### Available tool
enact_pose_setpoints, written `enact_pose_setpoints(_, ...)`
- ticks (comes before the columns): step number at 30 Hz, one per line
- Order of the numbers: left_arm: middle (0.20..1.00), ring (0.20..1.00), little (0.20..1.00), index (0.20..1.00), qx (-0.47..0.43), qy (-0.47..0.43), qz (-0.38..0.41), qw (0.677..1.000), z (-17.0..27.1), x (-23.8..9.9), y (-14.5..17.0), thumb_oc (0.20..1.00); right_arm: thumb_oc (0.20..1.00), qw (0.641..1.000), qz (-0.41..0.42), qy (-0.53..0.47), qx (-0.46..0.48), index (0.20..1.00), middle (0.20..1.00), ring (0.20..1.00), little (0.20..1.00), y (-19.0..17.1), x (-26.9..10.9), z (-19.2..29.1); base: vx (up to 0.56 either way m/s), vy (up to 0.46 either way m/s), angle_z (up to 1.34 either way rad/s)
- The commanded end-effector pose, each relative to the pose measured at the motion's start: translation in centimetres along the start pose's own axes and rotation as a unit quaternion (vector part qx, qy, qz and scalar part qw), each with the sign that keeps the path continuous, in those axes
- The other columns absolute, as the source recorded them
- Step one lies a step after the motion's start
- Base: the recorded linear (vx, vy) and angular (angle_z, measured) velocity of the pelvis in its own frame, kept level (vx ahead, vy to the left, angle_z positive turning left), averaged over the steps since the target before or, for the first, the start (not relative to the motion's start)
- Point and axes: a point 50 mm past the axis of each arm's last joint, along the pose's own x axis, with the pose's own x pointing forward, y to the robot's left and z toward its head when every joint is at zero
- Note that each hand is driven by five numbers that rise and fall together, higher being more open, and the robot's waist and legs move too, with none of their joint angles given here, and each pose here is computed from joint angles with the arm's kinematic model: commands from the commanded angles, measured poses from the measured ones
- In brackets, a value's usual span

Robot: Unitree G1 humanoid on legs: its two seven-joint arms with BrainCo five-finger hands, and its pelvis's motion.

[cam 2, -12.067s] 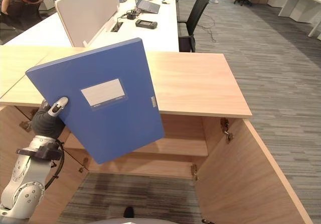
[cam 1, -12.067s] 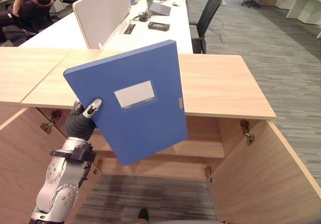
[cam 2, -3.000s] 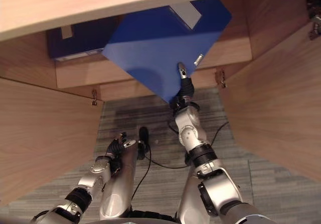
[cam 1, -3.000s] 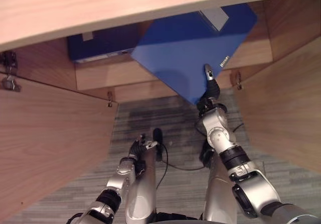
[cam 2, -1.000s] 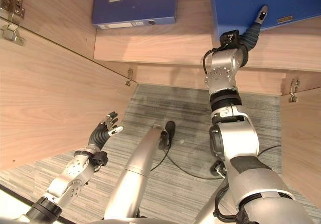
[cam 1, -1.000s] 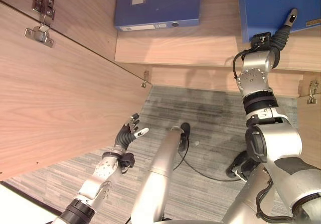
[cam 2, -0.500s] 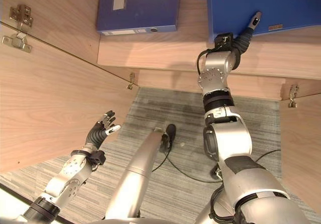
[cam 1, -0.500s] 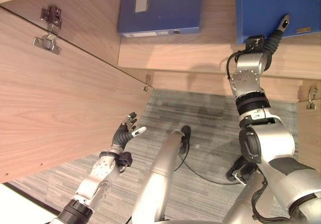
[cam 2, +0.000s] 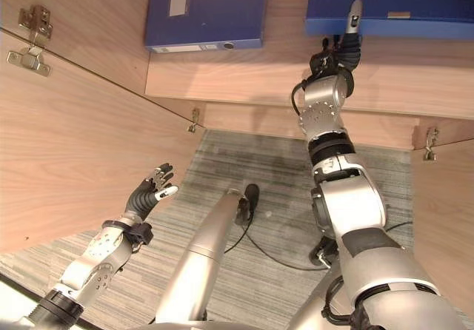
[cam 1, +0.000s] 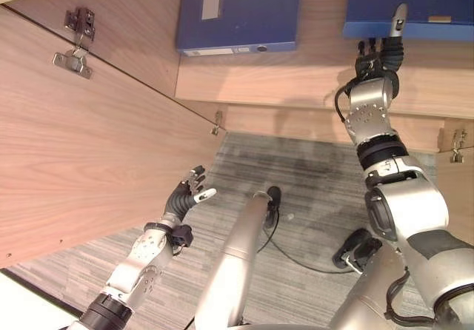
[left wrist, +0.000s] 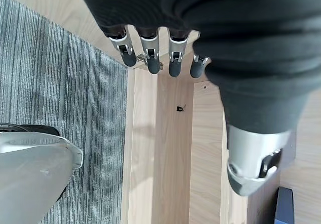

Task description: Put the empty folder in the office cabinet

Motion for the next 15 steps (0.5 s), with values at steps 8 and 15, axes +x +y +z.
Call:
enact_pose_setpoints(8, 1.000, 1.000, 1.000, 1.000, 0.058, -0.013, -0.028, 0.998, 1.8, -2.0, 2.1, 1.000, 1.000, 0.902, 0.186, 0.020, -0.389, 1.000, 1.000, 1.000, 1.000, 3.5, 0.3, 0.7, -0.01, -0.021, -0.03)
enact_pose_setpoints(15, 1.000, 1.000, 1.000, 1.000, 0.100, 0.004, -0.047, 0.994, 2.0, -3.2, 3.0, 1.000, 1.000, 0.624, 0.284, -0.012, -0.728, 1.000, 1.000, 1.000, 1.000, 3.7, -0.1, 2.0, -0.01, -0.014, -0.01)
